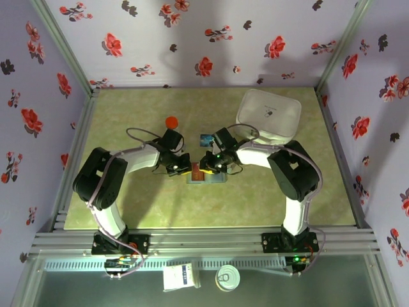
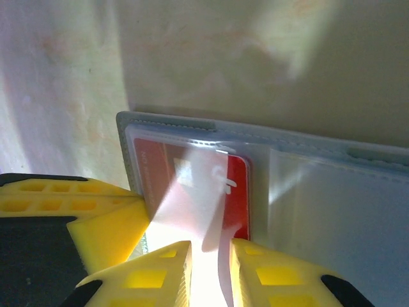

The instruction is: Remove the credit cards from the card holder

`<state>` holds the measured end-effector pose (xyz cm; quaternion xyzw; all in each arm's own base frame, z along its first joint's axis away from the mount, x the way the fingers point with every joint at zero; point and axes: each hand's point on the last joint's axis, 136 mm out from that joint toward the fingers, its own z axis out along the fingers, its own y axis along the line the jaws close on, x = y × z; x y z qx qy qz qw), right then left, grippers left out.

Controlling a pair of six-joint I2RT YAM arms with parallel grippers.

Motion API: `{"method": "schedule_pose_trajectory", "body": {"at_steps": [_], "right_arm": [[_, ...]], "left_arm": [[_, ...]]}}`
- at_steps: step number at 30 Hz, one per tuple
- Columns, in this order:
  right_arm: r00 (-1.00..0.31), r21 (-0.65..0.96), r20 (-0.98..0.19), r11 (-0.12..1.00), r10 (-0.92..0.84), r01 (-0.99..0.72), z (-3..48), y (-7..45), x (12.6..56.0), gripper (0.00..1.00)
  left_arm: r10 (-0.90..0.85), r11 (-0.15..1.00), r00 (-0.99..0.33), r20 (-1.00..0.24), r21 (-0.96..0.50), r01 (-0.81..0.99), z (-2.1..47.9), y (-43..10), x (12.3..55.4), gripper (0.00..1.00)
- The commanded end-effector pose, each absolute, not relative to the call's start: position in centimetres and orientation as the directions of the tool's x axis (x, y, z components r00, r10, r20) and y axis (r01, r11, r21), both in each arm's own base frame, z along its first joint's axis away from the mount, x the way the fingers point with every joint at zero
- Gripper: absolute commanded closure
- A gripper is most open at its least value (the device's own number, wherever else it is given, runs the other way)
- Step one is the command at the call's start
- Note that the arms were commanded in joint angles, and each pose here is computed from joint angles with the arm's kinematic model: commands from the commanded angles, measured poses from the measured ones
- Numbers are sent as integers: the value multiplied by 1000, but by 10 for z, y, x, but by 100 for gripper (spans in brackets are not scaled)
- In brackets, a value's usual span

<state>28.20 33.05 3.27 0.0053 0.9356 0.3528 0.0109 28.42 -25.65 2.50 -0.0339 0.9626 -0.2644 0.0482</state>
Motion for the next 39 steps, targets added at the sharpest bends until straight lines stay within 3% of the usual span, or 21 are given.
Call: {"method": "schedule_pose_trajectory", "body": {"at_steps": [1,5,13,30,39], "right_arm": [[-1000,686,-6,727,-10,-12,35,344,281,79],[-1000,685,-2,728,-15,-12,34,344,279,82],[-999,531,-36,847,-13,-31,25,313,277,77],[-993,599,-116,798,9,-63,63,319,284,75],[-993,597,-114,802,42,-35,63,306,285,75]], "left_arm": [[-76,877,-996,-53,-479,-41,14,-249,280,100],[-75,877,-996,-55,-479,-40,14,-249,280,100],[-74,876,-995,-64,-481,-34,18,-250,281,98],[-61,860,-991,-121,-510,9,53,-260,289,97],[-23,878,-994,-111,-478,33,41,-272,285,100]]}}
